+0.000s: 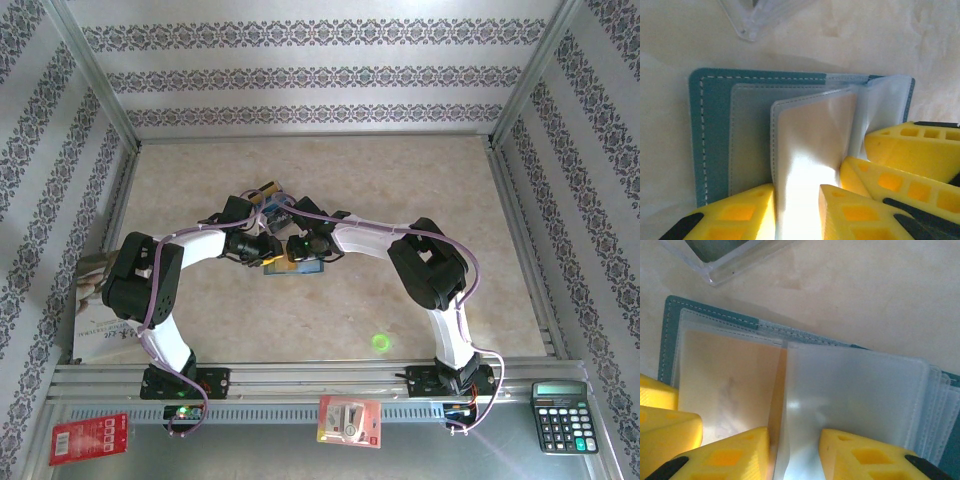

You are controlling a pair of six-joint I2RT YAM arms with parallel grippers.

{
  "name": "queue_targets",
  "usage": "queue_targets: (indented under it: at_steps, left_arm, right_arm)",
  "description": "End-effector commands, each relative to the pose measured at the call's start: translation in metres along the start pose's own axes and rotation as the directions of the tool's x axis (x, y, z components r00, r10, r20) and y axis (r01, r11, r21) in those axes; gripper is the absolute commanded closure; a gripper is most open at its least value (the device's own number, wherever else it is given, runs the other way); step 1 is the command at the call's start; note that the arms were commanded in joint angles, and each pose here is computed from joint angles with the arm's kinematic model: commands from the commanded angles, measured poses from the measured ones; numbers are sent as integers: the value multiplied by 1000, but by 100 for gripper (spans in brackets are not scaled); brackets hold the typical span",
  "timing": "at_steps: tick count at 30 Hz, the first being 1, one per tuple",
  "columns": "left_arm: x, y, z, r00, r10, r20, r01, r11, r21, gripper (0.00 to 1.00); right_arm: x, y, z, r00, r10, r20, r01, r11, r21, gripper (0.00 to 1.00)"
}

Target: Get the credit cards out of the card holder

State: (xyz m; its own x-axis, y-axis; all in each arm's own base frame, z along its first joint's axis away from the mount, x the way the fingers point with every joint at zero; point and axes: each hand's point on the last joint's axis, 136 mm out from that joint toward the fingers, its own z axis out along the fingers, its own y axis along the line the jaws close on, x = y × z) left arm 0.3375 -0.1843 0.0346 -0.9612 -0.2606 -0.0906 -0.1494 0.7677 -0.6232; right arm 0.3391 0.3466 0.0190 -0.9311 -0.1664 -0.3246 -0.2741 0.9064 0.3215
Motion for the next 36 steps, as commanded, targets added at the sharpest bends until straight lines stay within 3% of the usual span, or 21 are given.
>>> queue_targets:
  at_steps: [1,4,10,17,24,27,29,36]
  left_arm:
    - [0,-24,-8,998,56,1,-55,995,77,75]
    - [0,-27,-11,998,58,12,-59,994,88,80]
    - [-4,-17,-17,997,63,38,-65,997,34,100]
    - [2,-5,-35,993,119,17,-118,991,-67,100]
    - [8,-8,-50,987,158,-17,-159,983,-91,100]
    - [6,-23,-48,990,139,-2,-140,990,-10,91]
    - [5,-34,-44,992,123,11,-123,991,53,79]
    - [0,-51,-33,997,79,27,-82,982,170,62]
  right_arm:
    - [47,-50,27,988,62,-142,-42,989,141,62]
    - [42,-47,21,989,69,-127,-53,991,123,61]
    - [22,-31,-3,995,77,-65,-75,996,46,57]
    - [-7,-4,-47,987,110,116,-92,984,-152,52]
    - [-12,-13,-69,960,160,231,-117,975,-188,48]
    - [-13,-20,-74,952,175,252,-132,975,-179,48]
    - [-15,-22,-78,946,183,266,-138,974,-180,47]
    - [-17,-27,-83,940,196,281,-149,972,-180,47]
